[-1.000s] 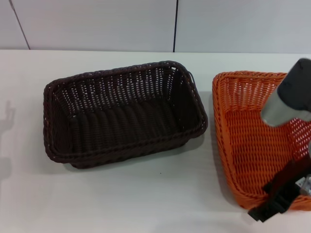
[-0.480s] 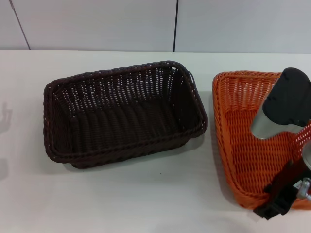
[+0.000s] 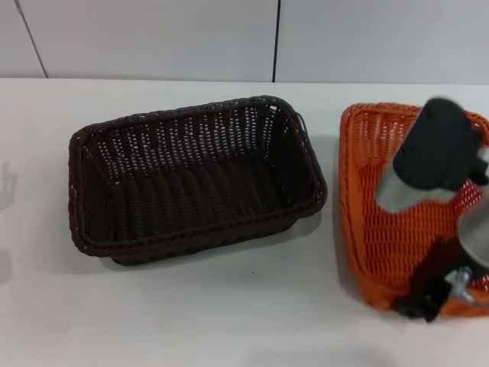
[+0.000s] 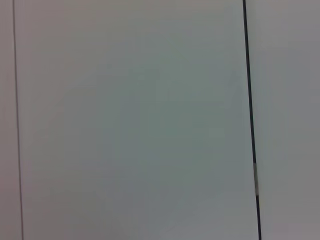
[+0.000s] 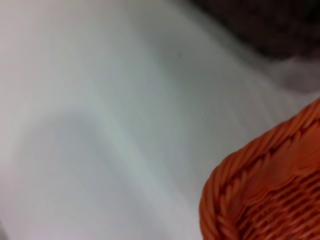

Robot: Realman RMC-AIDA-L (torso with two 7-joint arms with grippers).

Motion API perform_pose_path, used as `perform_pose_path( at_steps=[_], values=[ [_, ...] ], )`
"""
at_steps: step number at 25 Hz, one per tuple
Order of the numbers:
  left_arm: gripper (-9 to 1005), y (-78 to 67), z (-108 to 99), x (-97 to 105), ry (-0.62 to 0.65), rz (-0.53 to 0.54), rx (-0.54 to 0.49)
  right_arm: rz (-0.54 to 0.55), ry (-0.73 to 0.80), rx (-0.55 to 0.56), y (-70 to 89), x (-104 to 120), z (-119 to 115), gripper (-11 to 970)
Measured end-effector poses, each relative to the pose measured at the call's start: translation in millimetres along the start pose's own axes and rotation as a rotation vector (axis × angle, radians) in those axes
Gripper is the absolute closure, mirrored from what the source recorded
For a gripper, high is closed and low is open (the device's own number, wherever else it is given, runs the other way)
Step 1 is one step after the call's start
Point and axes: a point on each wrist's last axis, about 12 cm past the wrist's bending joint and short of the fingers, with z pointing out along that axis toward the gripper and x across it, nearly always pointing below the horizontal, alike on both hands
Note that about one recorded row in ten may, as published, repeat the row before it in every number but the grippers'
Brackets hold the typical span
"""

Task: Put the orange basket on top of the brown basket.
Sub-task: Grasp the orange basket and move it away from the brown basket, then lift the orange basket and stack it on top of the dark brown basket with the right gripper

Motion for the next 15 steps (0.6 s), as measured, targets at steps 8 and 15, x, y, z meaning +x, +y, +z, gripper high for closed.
perform_pose_path(
  at_steps=[8,15],
  values=[
    [218,2.2,2,3,0.016,0.005,-0.009,-0.003,-0.102,0.06,-5.5,-13,-18,777],
    [218,1.5,2,3,0.015,0.003,-0.009,-0.022,-0.159,0.098,-7.4,-28,-36,829]
  ],
)
